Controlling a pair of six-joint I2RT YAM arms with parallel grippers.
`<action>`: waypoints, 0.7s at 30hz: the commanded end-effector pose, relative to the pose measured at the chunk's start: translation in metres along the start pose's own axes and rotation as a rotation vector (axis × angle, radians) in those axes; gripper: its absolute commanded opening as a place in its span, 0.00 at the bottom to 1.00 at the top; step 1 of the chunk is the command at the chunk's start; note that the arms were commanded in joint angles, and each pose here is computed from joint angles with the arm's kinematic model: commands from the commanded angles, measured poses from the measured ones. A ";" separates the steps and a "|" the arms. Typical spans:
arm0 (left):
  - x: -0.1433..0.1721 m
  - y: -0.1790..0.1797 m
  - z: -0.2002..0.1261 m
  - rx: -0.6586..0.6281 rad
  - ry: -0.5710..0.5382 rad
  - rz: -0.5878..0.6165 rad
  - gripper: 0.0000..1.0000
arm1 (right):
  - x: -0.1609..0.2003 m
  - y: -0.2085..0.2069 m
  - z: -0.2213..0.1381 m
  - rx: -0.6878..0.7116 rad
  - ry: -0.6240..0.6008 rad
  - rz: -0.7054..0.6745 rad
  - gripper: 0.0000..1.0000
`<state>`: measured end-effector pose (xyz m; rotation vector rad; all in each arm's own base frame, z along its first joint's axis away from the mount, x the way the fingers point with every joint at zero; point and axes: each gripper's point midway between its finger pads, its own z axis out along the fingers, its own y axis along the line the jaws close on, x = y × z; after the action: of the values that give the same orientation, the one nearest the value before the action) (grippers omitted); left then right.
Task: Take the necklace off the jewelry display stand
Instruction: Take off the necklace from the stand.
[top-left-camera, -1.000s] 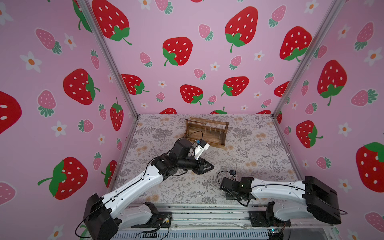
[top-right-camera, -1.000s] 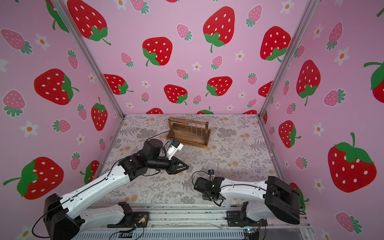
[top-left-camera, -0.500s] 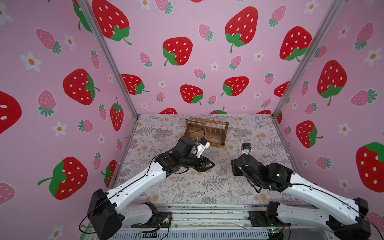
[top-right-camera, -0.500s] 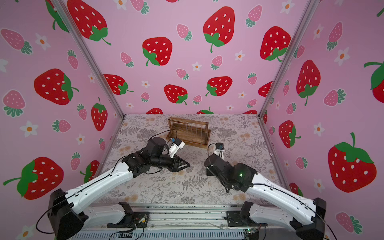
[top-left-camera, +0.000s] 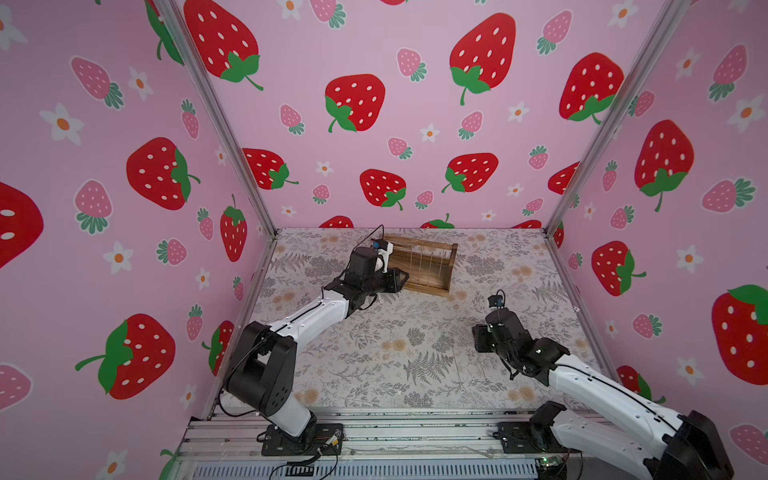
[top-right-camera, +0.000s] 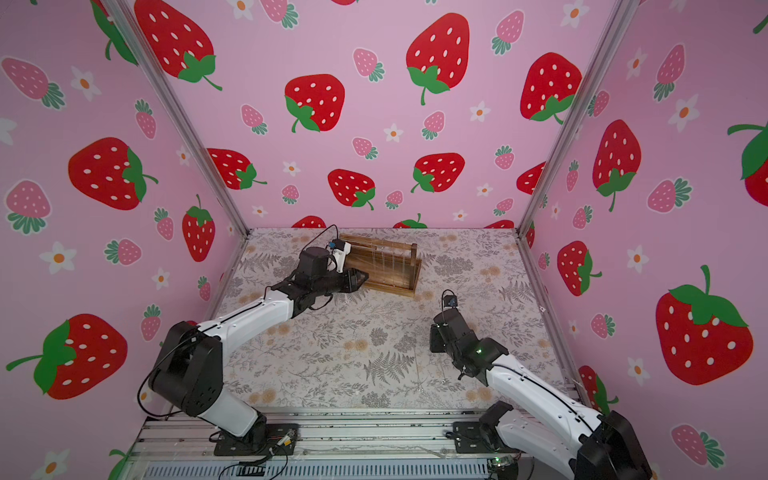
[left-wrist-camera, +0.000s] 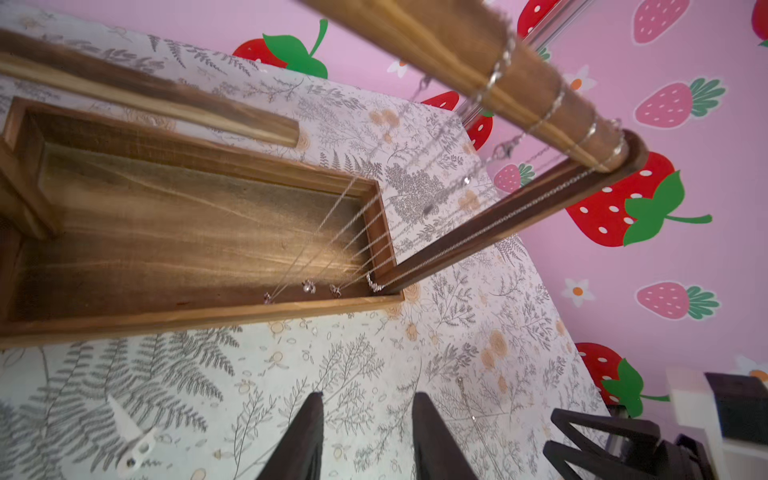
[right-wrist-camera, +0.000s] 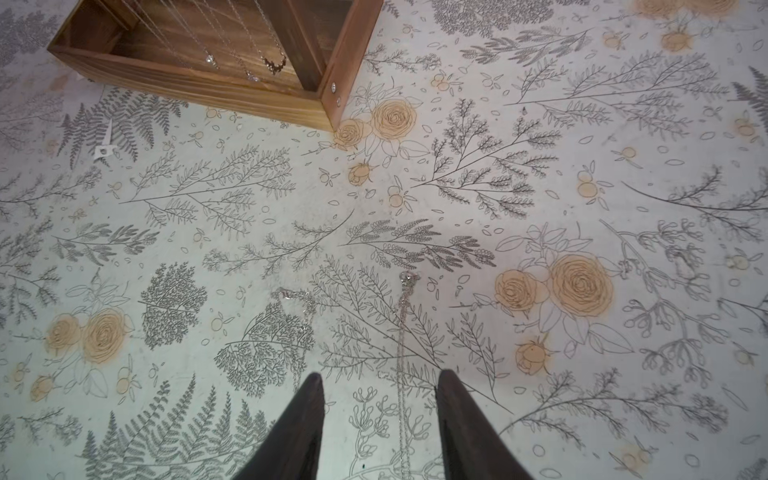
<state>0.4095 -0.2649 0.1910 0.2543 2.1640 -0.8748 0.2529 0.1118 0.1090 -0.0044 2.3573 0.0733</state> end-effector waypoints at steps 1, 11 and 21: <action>-0.050 -0.018 0.007 0.046 -0.133 0.088 0.37 | -0.016 0.008 -0.003 -0.056 -0.075 0.048 0.47; -0.081 -0.012 0.026 0.010 -0.214 0.107 0.34 | -0.011 0.004 -0.002 -0.060 -0.069 0.077 0.48; -0.084 -0.009 0.022 0.003 -0.236 0.112 0.13 | -0.004 0.006 0.008 -0.062 -0.032 0.085 0.47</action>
<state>0.4726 -0.2804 0.2243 0.2513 1.9825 -0.8052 0.2600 0.1144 0.1081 0.0592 2.3227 0.1571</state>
